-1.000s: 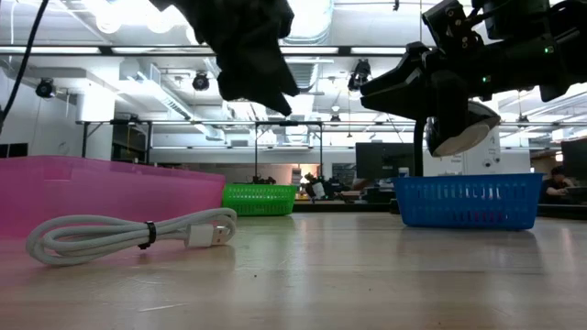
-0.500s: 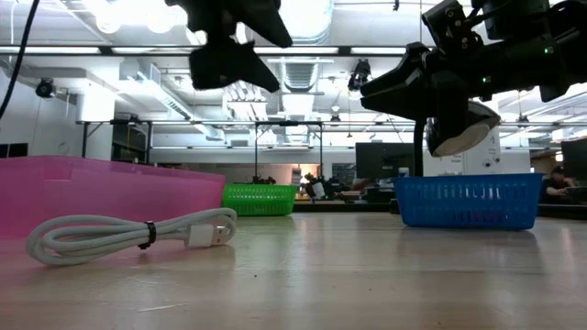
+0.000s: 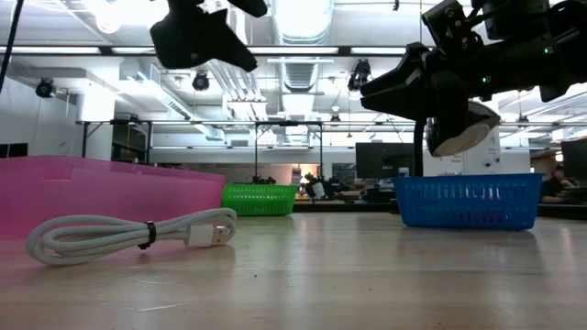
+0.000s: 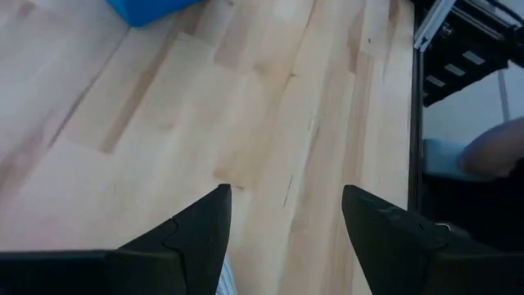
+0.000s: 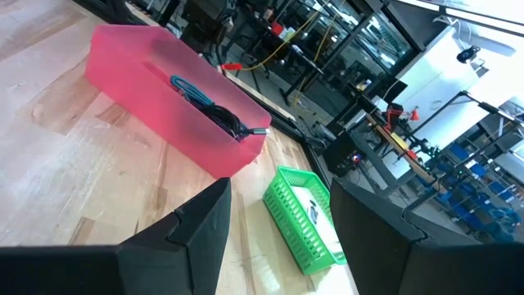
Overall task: Pick and place items into bin
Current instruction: Put the white charger cable into the pink bin
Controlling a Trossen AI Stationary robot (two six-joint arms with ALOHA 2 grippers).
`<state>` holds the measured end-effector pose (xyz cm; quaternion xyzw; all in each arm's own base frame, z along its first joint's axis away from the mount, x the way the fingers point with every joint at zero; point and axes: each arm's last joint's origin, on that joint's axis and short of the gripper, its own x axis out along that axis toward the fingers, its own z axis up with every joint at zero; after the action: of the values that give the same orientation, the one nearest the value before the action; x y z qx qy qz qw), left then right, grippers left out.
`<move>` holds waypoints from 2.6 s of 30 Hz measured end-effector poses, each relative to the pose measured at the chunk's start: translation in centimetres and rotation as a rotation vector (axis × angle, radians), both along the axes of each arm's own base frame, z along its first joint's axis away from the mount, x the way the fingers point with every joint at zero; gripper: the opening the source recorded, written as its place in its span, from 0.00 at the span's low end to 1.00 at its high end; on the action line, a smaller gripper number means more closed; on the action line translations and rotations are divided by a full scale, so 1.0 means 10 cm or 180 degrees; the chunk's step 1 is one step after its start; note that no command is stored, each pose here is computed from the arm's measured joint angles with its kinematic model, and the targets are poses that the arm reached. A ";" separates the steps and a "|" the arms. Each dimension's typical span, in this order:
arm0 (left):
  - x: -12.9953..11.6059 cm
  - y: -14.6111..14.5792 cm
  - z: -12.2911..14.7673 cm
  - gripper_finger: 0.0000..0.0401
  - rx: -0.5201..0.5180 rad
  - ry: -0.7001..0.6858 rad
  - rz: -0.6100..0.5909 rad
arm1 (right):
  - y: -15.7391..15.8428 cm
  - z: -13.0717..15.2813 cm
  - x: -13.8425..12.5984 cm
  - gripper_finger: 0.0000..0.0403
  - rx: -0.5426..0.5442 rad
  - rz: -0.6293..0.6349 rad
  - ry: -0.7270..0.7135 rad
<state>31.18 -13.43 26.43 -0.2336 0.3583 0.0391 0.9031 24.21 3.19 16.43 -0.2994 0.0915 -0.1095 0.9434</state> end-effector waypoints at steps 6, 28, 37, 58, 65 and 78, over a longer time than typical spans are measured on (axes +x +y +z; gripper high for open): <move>0.04 -0.13 -0.20 0.54 0.0056 0.0305 0.0001 | 0.00 0.00 0.00 0.49 0.0004 0.0000 0.0000; 0.29 -0.40 -0.81 0.54 0.0035 0.1434 0.0191 | 0.00 0.00 0.00 0.49 0.0001 -0.0001 0.0014; 0.27 -0.39 -0.88 0.54 0.0042 0.1531 0.0295 | 0.00 -0.01 0.00 0.49 0.0000 -0.0001 0.0021; 0.14 -0.30 -1.10 0.54 -0.0020 0.1751 0.0651 | 0.00 -0.01 0.00 0.49 0.0000 -0.0001 0.0024; 0.12 -0.29 -1.11 0.39 -0.0024 0.1778 0.0709 | 0.00 -0.01 0.00 0.49 0.0000 0.0000 0.0024; 0.14 -0.27 -1.10 0.06 -0.0201 0.1910 0.0449 | 0.00 -0.01 0.00 0.49 0.0000 0.0000 0.0024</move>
<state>32.56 -16.11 15.40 -0.2639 0.5929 0.1578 0.7443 24.20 3.19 16.35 -0.2999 0.0951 -0.1084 0.9430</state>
